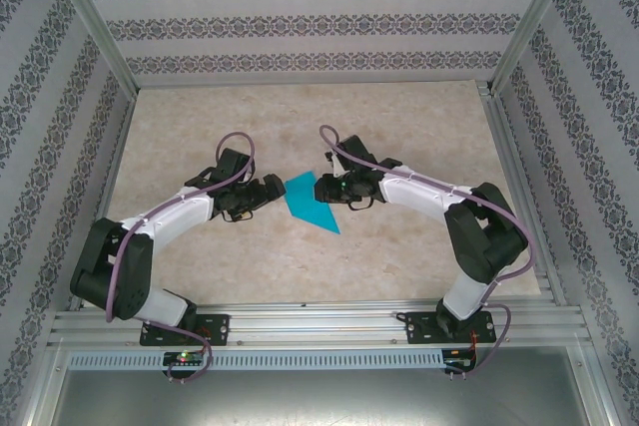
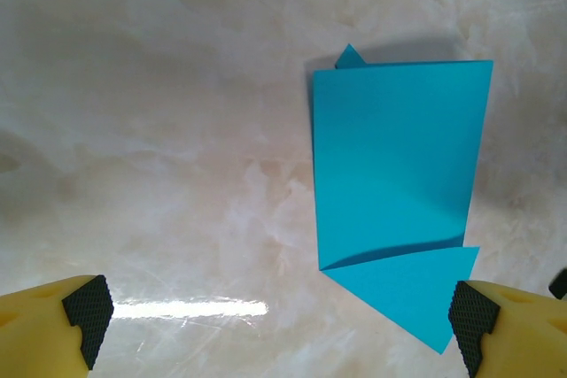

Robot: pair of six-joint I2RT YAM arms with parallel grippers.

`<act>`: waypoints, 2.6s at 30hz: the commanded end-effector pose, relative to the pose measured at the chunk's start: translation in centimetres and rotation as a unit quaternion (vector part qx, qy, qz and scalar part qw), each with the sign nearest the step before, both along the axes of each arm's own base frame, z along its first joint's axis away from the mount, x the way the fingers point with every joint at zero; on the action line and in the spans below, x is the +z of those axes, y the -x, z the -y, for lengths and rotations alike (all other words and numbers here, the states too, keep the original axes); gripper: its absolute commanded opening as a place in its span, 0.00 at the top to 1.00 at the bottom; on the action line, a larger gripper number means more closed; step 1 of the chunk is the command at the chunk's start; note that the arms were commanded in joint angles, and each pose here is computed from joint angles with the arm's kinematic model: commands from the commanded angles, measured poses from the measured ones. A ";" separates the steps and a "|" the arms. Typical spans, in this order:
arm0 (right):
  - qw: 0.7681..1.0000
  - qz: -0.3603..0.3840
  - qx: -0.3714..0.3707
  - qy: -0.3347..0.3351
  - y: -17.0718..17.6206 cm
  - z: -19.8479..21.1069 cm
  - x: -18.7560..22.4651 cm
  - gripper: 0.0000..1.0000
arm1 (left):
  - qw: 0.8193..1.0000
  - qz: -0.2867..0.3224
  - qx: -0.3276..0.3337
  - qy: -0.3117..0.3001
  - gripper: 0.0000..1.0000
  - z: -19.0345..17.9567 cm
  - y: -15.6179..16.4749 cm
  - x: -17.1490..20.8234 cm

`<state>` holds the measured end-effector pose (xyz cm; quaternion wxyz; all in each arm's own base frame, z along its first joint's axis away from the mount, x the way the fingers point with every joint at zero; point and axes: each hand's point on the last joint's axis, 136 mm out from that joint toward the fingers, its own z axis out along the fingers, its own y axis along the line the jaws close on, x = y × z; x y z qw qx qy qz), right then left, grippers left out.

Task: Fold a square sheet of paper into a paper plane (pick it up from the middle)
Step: Rotate the paper at the center of the table, then fold the wing for the fifth time at the center of the table.

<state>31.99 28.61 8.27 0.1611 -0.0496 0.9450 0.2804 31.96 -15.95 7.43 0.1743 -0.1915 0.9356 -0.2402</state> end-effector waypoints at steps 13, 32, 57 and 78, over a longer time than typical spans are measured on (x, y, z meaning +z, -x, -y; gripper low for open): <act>0.997 -0.062 -0.044 -0.007 0.4 -1.1 -3.3 0.66 | 0.999 -0.002 -0.020 0.049 0.00 3.9 -0.8 0.1; 0.991 -0.122 -0.049 -0.029 1.0 -0.1 -7.0 0.69 | 0.991 -0.047 -0.026 0.123 0.30 7.7 -0.4 -1.4; 0.983 -0.155 -0.082 -0.060 0.8 1.5 -7.9 0.73 | 0.992 -0.079 -0.019 0.097 0.40 7.7 -0.9 -3.4; 0.981 -0.162 -0.088 -0.054 1.0 1.8 -8.5 0.73 | 0.991 -0.107 -0.033 0.079 0.39 8.5 -1.3 -4.2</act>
